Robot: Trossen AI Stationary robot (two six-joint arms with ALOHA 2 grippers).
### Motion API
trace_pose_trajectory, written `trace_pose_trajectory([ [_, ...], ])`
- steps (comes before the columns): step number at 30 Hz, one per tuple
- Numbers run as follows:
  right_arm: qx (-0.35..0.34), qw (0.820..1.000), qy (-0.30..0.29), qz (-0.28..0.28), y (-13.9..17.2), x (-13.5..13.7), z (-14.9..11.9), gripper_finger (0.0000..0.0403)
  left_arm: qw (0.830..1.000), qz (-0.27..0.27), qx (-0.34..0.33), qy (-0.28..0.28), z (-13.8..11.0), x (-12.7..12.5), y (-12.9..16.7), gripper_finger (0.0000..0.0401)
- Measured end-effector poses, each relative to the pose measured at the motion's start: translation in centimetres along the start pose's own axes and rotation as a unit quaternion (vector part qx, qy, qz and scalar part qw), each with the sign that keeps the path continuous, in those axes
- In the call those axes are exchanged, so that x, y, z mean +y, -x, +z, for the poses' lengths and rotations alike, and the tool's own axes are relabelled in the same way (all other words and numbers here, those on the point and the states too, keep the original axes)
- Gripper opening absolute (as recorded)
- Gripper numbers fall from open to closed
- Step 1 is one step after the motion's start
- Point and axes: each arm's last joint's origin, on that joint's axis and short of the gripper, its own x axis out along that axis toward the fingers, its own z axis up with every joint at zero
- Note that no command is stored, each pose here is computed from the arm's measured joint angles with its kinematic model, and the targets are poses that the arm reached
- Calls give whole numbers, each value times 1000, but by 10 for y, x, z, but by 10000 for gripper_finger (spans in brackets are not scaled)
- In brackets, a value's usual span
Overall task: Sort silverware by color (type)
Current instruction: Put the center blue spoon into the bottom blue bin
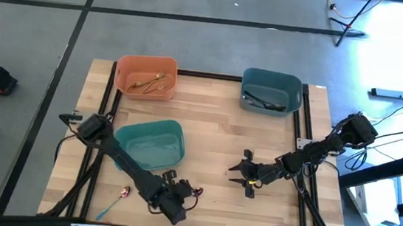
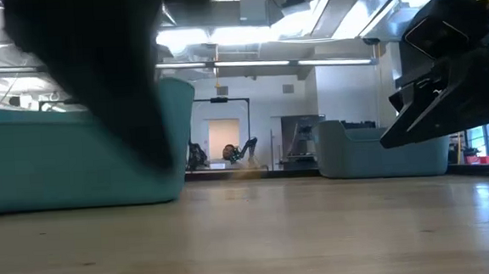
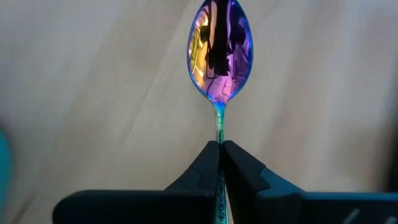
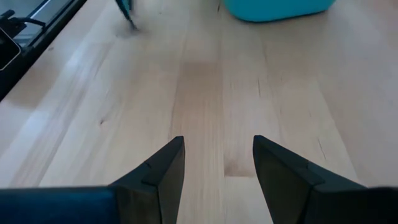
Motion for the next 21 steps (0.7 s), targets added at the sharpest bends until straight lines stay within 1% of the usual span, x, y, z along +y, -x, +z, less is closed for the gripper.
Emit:
trace_pose_trajectory([
  [2, -2, 1000, 5, 4, 0, 0, 1, 179, 1000, -18, -25, -7, 8, -2, 22, 9],
  [4, -9, 1000, 11, 11, 0, 1, 2, 179, 999, -22, -46, -16, 13, 0, 41, 7],
  [9, -13, 999, 19, 41, 0, 4, 4, 179, 993, 1, -119, -23, 26, 17, 101, 8],
  [11, -11, 999, 18, 49, 0, 4, 4, 179, 990, 29, -137, -30, 27, 29, 122, 8],
  [13, -9, 998, 17, 54, 0, 4, 4, 179, 987, 64, -145, -40, 26, 41, 136, 8],
  [16, -9, 998, 17, 55, 0, 5, 4, 179, 981, 126, -141, -38, 23, 65, 154, 8],
  [18, -11, 998, 17, 55, 0, 6, 7, 179, 978, 163, -126, -26, 20, 80, 160, 8],
  [21, -16, 998, 26, 56, -1, 7, 9, 179, 975, 204, -89, -8, 14, 100, 153, 9],
])
